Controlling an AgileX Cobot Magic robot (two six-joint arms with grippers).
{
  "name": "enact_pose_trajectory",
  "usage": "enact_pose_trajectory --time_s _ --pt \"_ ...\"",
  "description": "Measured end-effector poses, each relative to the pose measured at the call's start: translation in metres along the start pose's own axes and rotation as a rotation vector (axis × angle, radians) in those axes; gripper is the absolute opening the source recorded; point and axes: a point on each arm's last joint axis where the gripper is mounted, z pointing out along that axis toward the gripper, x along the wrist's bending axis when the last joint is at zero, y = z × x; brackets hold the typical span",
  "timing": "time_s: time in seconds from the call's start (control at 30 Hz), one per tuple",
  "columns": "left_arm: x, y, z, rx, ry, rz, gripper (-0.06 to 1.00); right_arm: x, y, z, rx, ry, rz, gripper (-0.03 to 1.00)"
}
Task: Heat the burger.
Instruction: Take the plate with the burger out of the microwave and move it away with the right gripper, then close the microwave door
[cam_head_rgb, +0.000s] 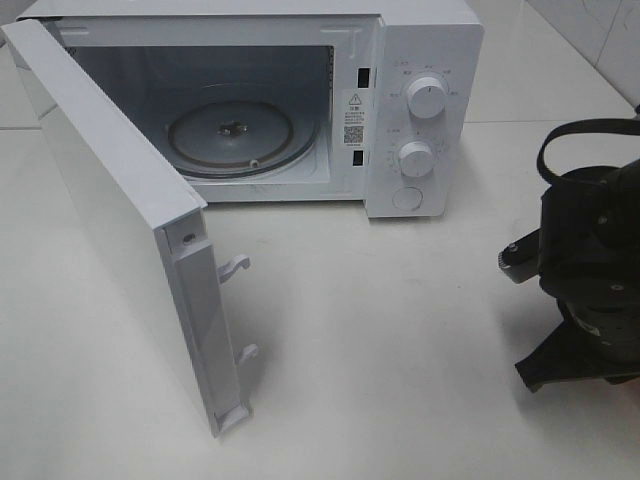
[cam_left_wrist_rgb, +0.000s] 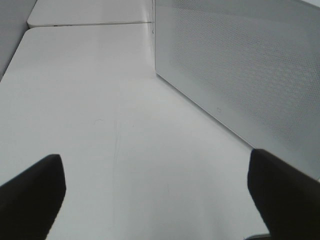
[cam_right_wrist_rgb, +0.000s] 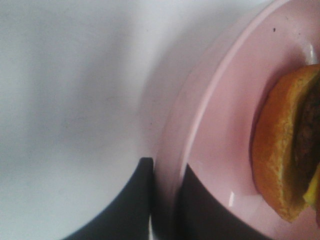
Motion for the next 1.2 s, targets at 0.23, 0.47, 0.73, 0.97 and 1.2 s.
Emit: enact_pose_trajectory --time_s 0.23,0.47,0.73,0.97,1.2 --pt "0.000 0.000 0.000 0.000 0.000 0.000 0.90 0.009 0.000 0.009 0.015 0.007 0.012 0.08" --pt "0.000 0.000 0.000 0.000 0.000 0.000 0.90 0.017 -0.005 0.020 0.028 0.017 0.020 0.12" --pt "0.000 0.000 0.000 0.000 0.000 0.000 0.90 0.017 -0.004 0.020 0.023 0.014 0.016 0.38" --pt "0.000 0.000 0.000 0.000 0.000 0.000 0.90 0.012 -0.005 0.008 -0.012 0.047 0.012 0.52" --pt "0.000 0.000 0.000 0.000 0.000 0.000 0.90 0.004 -0.008 -0.015 -0.060 0.127 -0.006 0.54"
